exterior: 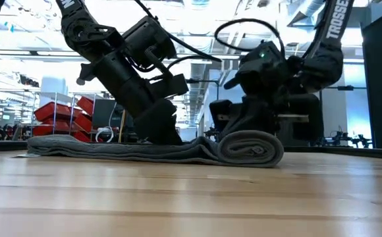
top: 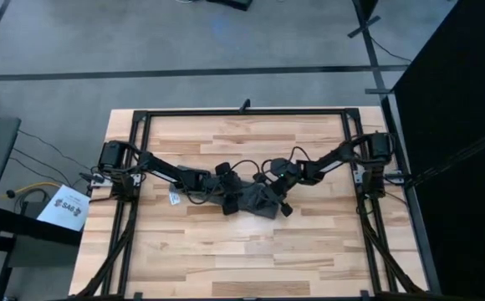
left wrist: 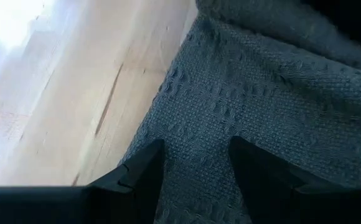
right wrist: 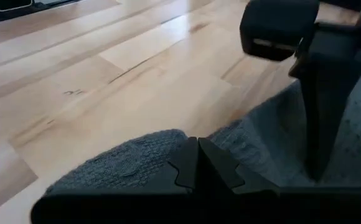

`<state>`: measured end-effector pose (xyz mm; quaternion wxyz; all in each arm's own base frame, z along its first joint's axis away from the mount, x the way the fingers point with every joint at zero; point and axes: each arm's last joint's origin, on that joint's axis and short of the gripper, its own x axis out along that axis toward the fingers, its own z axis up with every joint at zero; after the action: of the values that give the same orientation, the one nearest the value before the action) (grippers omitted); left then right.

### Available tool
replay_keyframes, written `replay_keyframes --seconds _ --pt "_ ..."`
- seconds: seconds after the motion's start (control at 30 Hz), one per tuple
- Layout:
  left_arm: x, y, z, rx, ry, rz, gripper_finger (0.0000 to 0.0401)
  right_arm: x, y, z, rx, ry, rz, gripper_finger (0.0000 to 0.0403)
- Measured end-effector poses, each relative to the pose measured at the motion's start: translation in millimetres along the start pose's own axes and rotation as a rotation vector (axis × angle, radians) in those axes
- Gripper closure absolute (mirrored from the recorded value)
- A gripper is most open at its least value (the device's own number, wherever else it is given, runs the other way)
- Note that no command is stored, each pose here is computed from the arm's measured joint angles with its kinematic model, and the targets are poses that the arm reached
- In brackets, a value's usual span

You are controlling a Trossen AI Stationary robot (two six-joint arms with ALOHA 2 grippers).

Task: Roll towel
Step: Roll the gray towel

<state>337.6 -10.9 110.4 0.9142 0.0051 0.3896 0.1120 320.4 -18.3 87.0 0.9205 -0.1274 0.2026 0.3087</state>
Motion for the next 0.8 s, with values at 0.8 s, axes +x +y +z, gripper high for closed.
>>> replay_keyframes --seconds 0.8 --pt "-2.7 -3.6 -23.8 0.004 0.073 0.050 0.0228 -11.3 8.1 7.2 0.088 0.127 0.002 0.0403"
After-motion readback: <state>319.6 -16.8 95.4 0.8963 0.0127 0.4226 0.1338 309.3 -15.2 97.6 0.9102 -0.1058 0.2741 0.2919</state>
